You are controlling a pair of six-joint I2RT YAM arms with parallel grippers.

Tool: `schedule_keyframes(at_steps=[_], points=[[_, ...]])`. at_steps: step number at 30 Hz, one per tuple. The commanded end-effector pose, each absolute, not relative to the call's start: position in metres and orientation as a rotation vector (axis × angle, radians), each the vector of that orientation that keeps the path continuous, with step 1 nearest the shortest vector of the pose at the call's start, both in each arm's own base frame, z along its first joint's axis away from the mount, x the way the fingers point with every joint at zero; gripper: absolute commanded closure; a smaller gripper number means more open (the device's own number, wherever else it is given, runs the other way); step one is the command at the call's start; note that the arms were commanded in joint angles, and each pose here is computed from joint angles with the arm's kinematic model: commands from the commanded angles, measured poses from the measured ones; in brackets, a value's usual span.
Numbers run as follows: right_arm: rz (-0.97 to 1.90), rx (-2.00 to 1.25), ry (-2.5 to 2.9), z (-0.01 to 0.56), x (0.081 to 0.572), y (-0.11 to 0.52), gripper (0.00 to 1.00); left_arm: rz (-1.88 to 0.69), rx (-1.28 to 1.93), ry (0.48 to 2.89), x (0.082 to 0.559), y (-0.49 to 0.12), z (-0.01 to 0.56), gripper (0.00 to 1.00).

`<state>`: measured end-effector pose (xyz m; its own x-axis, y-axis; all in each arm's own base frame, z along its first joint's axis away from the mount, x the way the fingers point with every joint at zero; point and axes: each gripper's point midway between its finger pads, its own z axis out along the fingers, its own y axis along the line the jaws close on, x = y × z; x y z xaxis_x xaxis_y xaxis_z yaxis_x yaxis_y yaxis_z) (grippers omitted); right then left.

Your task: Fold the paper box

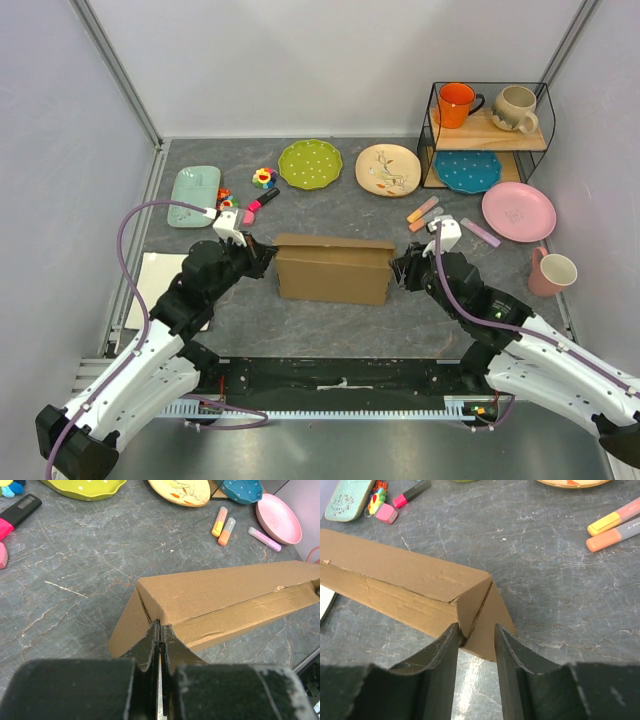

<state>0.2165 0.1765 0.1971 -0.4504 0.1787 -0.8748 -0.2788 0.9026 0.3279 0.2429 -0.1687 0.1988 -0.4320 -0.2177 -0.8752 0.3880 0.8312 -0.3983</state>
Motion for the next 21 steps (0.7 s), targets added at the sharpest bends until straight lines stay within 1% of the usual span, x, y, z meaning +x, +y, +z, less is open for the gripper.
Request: schedule_keyframes(at_steps=[1,10,21], points=[[0.522,-0.099,1.954,0.221,0.214,0.175,0.57,-0.635,0.117,2.069,0.228,-0.162,0.161,0.98],[0.484,-0.112,1.91,0.243,0.222,0.173,0.54,-0.652,0.122,2.063,0.228,-0.164,0.164,0.98],[0.428,-0.127,1.915,0.236,0.23,0.175,0.61,-0.667,0.131,2.061,0.228,-0.167,0.168,0.98]])
